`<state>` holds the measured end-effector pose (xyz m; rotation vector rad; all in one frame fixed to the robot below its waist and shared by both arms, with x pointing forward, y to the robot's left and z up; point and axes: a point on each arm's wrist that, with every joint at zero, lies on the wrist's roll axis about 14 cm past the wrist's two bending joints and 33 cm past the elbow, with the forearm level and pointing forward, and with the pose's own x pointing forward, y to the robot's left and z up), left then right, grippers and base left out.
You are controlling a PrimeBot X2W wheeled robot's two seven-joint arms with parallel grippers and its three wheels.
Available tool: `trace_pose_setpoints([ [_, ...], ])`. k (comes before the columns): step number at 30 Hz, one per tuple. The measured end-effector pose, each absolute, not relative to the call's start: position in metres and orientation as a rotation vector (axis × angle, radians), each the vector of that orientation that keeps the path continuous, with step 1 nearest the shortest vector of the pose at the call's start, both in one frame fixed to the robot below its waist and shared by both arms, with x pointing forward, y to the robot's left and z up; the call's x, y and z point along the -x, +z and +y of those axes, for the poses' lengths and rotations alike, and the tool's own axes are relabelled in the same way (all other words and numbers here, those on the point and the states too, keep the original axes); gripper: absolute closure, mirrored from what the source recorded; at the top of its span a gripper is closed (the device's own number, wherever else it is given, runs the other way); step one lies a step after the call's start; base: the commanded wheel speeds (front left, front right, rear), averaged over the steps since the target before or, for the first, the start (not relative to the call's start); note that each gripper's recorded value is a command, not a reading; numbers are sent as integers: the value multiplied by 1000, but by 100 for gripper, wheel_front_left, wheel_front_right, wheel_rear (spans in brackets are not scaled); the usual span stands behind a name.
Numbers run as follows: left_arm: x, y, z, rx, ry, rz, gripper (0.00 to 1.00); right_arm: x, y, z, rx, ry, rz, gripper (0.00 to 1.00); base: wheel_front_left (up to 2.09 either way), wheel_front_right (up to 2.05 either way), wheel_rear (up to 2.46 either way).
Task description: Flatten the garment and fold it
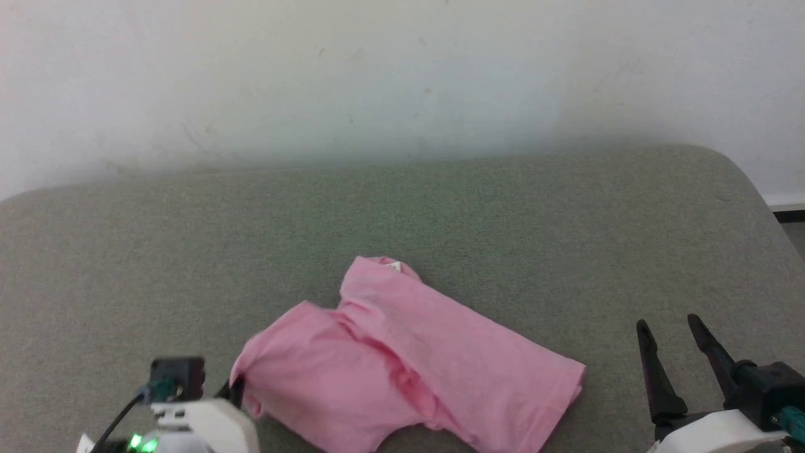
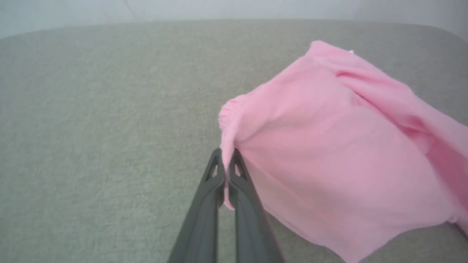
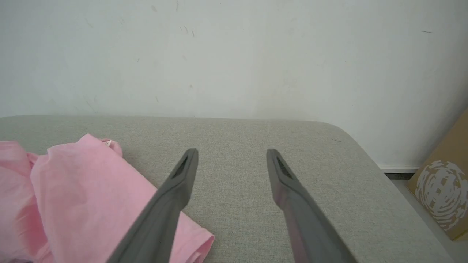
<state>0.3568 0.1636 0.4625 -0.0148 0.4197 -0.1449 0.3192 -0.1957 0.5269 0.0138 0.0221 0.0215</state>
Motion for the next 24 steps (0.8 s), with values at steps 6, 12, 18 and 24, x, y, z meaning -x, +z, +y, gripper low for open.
trace_pose_setpoints([
  [6,-289,400,203,165,41,652,100,-323,530,-185,-24,57,13,0,0,0,0],
  [12,-302,423,200,238,54,534,0,-326,531,-181,-23,70,11,0,0,0,0],
  [18,-356,486,197,170,-29,328,0,-329,528,-178,-24,79,25,0,0,0,0],
  [24,-382,469,167,92,-188,475,0,-331,527,-177,-27,79,29,0,0,0,0],
])
